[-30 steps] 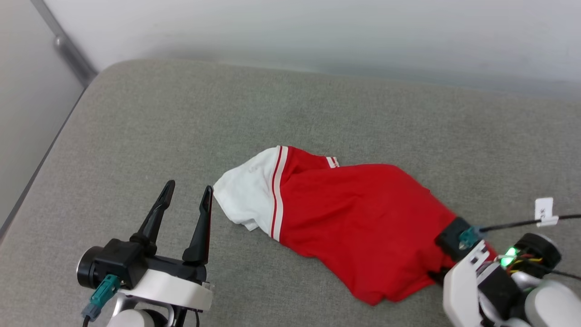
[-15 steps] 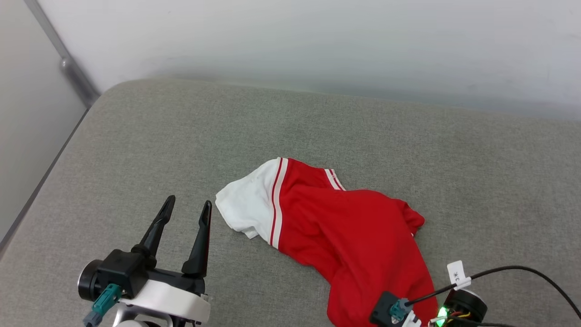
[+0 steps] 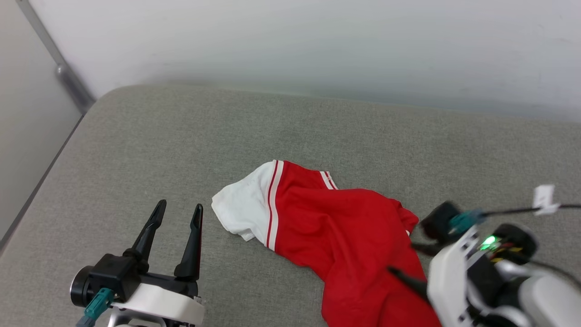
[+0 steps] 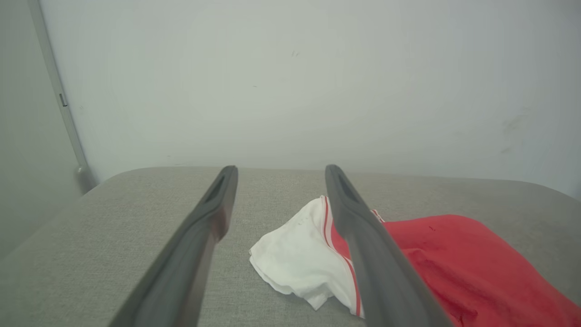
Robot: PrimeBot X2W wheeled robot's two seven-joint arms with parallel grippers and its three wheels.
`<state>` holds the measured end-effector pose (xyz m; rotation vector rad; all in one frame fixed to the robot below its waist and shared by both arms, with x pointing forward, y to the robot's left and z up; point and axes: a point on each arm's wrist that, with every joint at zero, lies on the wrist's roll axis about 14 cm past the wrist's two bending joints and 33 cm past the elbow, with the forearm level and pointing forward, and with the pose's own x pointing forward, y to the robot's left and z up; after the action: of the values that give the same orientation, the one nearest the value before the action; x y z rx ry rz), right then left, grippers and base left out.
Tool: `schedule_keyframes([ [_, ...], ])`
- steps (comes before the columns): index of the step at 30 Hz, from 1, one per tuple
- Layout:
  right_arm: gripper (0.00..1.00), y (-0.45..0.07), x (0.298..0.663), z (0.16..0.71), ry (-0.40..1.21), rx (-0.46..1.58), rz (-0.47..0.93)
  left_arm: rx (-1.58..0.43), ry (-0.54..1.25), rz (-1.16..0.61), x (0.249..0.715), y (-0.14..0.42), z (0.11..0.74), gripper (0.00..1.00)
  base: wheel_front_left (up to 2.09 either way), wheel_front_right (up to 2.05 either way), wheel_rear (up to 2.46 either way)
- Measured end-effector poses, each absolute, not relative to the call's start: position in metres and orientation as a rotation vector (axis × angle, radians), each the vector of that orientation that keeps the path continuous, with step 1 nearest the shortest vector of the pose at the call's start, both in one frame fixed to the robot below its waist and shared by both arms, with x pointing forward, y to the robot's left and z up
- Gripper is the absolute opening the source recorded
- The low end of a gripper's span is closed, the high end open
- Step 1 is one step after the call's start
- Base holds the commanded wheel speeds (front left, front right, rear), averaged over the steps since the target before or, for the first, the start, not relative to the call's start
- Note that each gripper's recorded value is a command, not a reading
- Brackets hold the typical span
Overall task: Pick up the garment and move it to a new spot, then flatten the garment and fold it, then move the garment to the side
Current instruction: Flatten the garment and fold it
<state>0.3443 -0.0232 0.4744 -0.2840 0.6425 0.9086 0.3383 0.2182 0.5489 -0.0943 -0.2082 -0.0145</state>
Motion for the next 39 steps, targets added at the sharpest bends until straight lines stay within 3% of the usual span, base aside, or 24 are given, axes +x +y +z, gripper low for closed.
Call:
schedule_keyframes([
  [6, 1.00, -0.079, 0.392, 0.498, 0.674, -0.300, 0.696, -0.104, -0.197, -0.027, 0.345, 0.212, 0.545, 1.00, 0.00, 0.00, 0.00],
  [12, 1.00, -0.097, 0.426, 0.482, 0.772, -0.299, 0.598, -0.102, -0.178, -0.030, 0.355, 0.211, 0.540, 1.00, 0.00, 0.00, 0.00],
  [21, 1.00, -0.073, 0.451, 0.429, 0.929, -0.301, 0.628, -0.094, -0.133, 0.018, 0.361, 0.225, 0.527, 1.00, 0.00, 0.00, 0.00],
  [32, 1.00, -0.054, 0.446, 0.370, 1.060, -0.339, 0.695, -0.082, -0.087, 0.064, 0.363, 0.237, 0.514, 1.00, 0.00, 0.00, 0.00],
  [34, 0.95, -0.052, 0.445, 0.365, 1.073, -0.335, 0.705, -0.081, -0.086, 0.066, 0.365, 0.237, 0.513, 1.00, 0.00, 0.00, 0.00],
  [35, 0.41, -0.051, 0.445, 0.363, 1.079, -0.331, 0.708, -0.081, -0.085, 0.066, 0.365, 0.238, 0.513, 1.00, 0.00, 0.00, 0.00],
  [36, 0.00, -0.050, 0.445, 0.362, 1.078, -0.326, 0.713, -0.080, -0.083, 0.066, 0.366, 0.237, 0.512, 1.00, 0.00, 0.00, 0.00],
  [39, 0.00, -0.049, 0.445, 0.364, 1.060, -0.319, 0.724, -0.082, -0.085, 0.064, 0.366, 0.237, 0.513, 1.00, 0.00, 0.00, 0.00],
])
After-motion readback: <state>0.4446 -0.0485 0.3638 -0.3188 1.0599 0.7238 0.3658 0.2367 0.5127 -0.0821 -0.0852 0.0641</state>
